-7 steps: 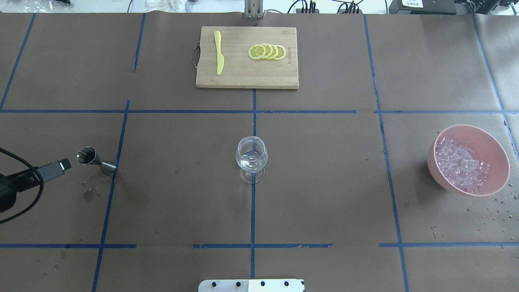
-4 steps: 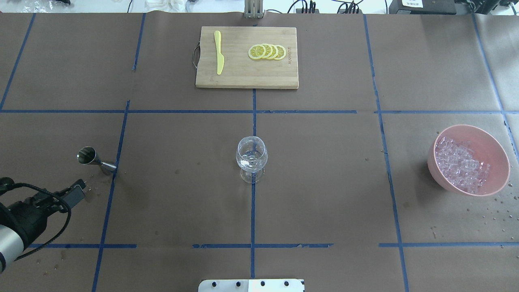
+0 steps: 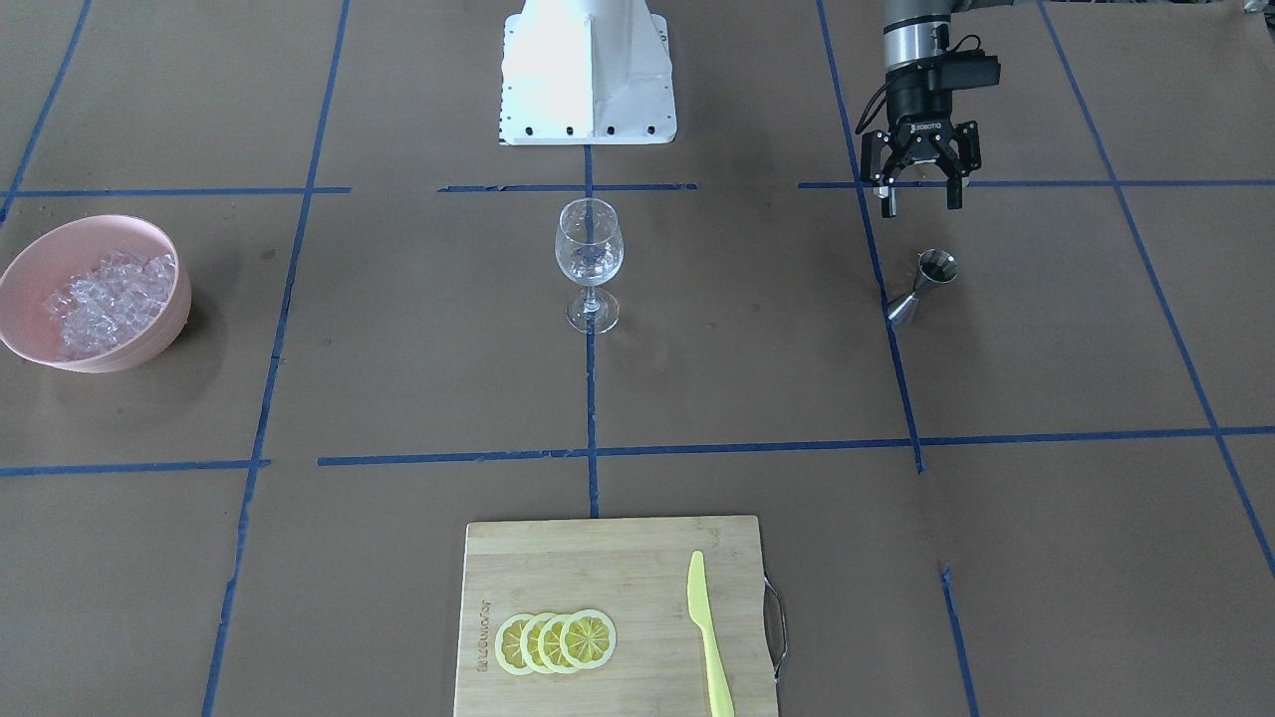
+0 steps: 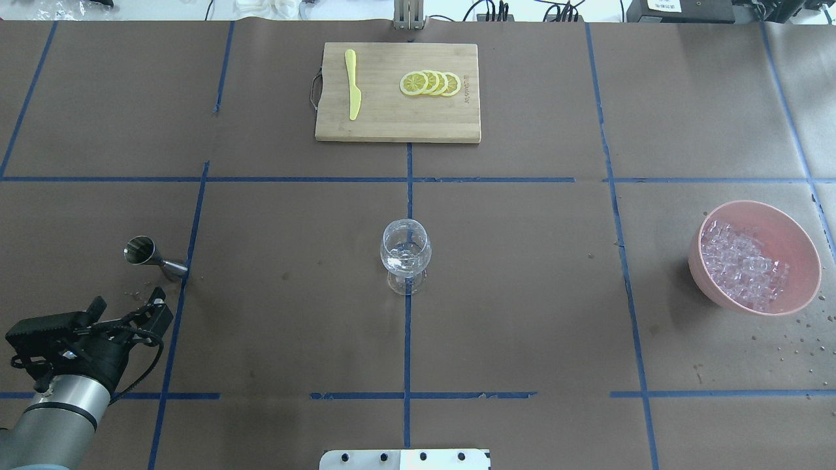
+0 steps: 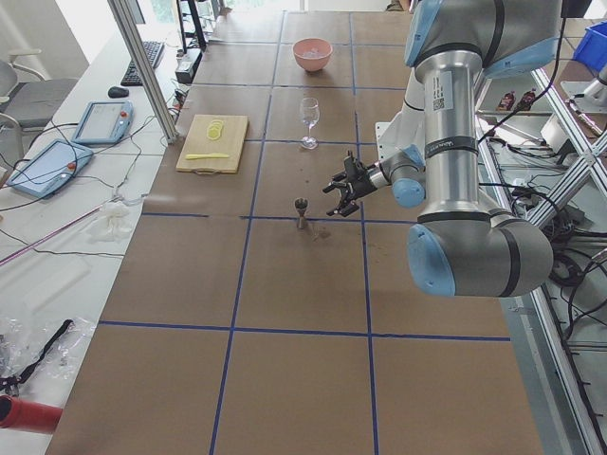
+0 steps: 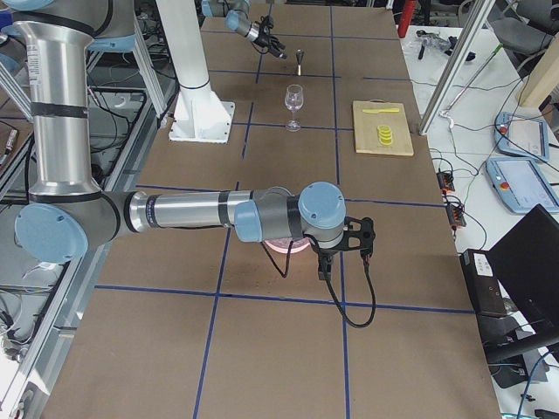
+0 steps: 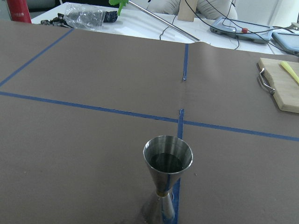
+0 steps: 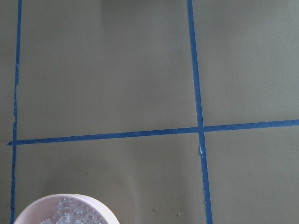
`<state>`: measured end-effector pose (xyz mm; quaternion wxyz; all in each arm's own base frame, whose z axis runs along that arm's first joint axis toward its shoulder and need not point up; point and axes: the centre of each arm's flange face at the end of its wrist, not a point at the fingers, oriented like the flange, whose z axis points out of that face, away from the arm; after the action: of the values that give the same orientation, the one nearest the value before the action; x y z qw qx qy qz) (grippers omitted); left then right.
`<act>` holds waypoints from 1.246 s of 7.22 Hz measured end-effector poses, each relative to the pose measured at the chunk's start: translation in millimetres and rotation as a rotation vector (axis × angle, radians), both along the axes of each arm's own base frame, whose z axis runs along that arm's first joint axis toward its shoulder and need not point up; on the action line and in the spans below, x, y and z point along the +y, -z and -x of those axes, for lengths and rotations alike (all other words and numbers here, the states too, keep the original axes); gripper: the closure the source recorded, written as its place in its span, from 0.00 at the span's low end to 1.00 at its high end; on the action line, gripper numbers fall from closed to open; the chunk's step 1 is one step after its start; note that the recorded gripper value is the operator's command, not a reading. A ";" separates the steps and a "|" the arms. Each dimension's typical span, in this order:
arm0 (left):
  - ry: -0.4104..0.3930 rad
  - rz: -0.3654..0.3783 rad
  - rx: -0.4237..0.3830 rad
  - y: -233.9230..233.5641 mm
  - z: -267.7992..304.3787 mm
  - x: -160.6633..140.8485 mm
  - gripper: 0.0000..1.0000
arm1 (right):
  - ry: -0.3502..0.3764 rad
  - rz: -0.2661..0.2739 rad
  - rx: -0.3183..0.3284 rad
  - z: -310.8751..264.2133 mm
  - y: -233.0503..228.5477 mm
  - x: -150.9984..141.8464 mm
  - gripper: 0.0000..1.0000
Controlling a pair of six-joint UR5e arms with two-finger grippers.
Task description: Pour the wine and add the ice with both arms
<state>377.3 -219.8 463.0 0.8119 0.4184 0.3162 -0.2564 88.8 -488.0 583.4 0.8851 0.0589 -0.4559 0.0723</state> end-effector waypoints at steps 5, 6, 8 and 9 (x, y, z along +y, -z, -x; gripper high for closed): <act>0.086 -0.084 -0.047 -31.3 -46.2 -15.3 0.02 | -0.003 -0.003 -0.002 0.1 4.4 -2.3 0.00; 0.113 -0.090 -0.058 -37.1 -50.0 -25.7 0.06 | -0.003 -0.004 -0.002 0.3 4.9 -2.8 0.00; 0.182 -0.094 -0.065 -41.2 -63.5 -57.6 0.19 | 0.001 -0.005 -0.002 2.7 5.6 -3.7 0.00; 0.207 -0.093 -0.068 -42.7 -64.4 -69.6 0.32 | 0.005 -0.006 -0.001 4.7 6.6 -4.2 0.00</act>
<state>441.8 -289.4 505.7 0.7710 0.4947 0.2550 -0.3096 84.1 -492.2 576.8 0.8848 0.0604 -0.4569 0.0686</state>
